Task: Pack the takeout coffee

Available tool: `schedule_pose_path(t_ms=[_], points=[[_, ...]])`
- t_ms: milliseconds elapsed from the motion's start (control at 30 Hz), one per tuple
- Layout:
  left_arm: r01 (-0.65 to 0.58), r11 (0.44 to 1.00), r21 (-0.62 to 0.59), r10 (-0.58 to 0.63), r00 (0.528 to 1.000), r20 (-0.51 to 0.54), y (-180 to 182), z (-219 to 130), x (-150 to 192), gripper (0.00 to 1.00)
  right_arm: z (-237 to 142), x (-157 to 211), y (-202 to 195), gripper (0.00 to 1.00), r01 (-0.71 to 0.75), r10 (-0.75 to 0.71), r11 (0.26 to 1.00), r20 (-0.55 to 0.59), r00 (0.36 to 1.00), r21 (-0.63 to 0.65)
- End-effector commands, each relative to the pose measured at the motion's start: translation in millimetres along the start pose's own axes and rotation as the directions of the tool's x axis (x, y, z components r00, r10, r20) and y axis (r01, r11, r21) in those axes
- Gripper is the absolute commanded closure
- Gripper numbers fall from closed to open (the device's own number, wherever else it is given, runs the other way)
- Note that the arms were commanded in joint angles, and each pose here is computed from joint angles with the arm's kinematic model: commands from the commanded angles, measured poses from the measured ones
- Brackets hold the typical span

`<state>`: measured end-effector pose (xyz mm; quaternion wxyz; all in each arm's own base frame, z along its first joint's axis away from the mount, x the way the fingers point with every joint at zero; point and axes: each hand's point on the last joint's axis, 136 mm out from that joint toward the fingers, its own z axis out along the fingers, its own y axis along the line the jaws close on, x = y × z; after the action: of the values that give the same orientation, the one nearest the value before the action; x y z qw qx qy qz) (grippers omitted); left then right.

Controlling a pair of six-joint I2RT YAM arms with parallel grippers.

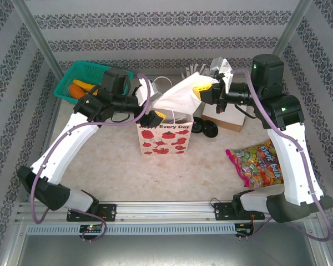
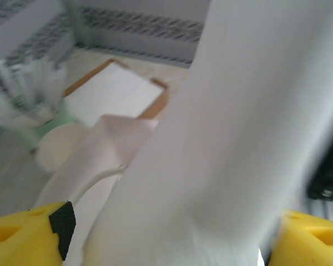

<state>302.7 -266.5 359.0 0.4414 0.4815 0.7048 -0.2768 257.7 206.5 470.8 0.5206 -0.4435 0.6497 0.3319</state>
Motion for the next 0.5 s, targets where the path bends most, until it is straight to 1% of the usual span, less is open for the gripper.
schedule_pose_path(t_ms=[0, 67, 167, 300, 367, 400, 467], points=[[0.049, 0.958, -0.283, -0.042, 0.999, 0.032, 47.5, -14.9, -8.2, 0.14, -8.9, 0.1, -20.3, 1.0, 0.057, -0.053, 0.991, -0.035, 0.998, 0.124], [0.053, 0.961, -0.271, -0.058, 0.998, -0.01, 47.4, -8.3, 4.2, 0.14, -12.6, 5.2, -28.1, 1.0, 0.061, -0.052, 0.985, -0.058, 0.997, 0.163], [0.076, 0.981, -0.18, -0.083, 0.996, -0.032, 37.9, 7.0, 12.6, 0.19, -15.8, 10.4, -32.3, 1.0, 0.052, -0.038, 0.982, -0.08, 0.996, 0.181], [0.119, 0.976, -0.184, -0.134, 0.989, -0.069, 47.5, 20.8, 21.9, 0.27, -20.0, 17.3, -32.7, 1.0, 0.06, -0.037, 0.977, -0.114, 0.993, 0.204], [0.117, 0.977, -0.18, -0.133, 0.988, -0.079, 48.2, 24.3, 24.5, 0.36, -20.9, 22.4, -32.7, 1.0, 0.055, -0.027, 0.976, -0.13, 0.991, 0.21], [0.114, 0.98, -0.162, -0.127, 0.989, -0.075, 45.6, 25.2, 23.9, 0.44, -19.8, 25.7, -31.6, 1.0, 0.045, -0.017, 0.979, -0.139, 0.99, 0.201], [0.106, 0.988, -0.114, -0.112, 0.992, -0.051, 35.7, 24.1, 19.9, 0.54, -16.2, 31.8, -30.2, 1.0, 0.019, 0.009, 0.983, -0.151, 0.988, 0.182]])
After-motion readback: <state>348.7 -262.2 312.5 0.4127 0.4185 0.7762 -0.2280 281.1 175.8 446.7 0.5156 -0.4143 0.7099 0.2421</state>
